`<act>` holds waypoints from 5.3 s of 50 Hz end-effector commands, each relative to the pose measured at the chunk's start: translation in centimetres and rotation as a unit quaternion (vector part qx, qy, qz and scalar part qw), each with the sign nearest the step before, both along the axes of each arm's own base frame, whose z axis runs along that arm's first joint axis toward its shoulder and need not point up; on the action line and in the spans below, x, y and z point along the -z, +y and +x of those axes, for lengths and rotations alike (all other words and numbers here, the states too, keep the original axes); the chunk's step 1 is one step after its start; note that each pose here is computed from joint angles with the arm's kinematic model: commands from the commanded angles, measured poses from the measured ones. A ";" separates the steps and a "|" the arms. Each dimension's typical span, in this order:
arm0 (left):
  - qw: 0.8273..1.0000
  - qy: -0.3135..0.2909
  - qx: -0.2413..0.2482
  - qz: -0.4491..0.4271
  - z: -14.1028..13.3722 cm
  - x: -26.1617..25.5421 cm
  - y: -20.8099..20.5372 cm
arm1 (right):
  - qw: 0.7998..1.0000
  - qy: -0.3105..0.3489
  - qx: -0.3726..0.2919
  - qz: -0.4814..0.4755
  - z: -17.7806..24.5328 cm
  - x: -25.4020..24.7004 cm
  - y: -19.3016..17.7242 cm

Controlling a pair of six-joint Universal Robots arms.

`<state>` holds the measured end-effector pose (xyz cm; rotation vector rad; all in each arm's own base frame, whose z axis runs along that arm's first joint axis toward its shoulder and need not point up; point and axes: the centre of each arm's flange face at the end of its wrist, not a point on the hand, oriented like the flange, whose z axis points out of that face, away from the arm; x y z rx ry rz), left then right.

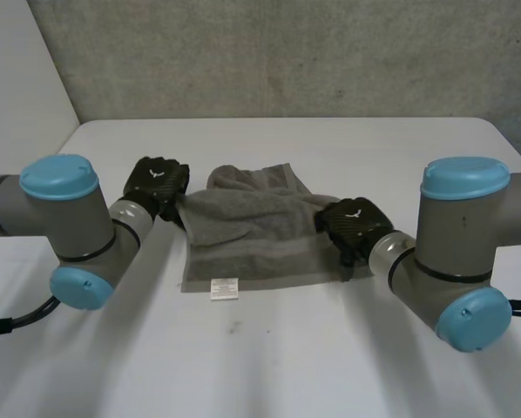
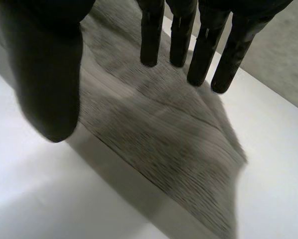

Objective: Fold the towel.

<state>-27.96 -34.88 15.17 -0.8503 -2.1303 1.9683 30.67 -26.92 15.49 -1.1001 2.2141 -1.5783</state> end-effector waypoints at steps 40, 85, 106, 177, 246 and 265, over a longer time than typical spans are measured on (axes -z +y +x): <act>0.985 0.074 0.060 -0.146 -3.0 -16.5 12.7 | 0.965 -0.202 -0.053 0.156 10.1 -1.6 7.8; 0.997 -0.005 0.072 -0.027 -4.8 -6.7 13.3 | 0.989 0.108 0.103 0.015 -3.1 -2.6 -4.7; 0.997 -0.005 0.073 -0.015 -5.0 -6.0 13.3 | 0.996 0.051 0.005 0.075 -3.1 -7.8 3.6; 0.977 0.159 0.062 0.131 -7.3 -0.1 13.9 | 0.987 -0.108 0.113 -0.026 -3.0 -2.2 1.5; 0.995 -0.055 -0.007 -0.078 -2.7 -13.9 8.9 | 0.997 0.043 -0.032 -0.047 0.6 -13.1 0.1; 0.998 -0.002 -0.005 0.063 -0.4 -7.7 12.9 | 0.997 0.059 0.013 -0.053 -0.7 -10.5 0.6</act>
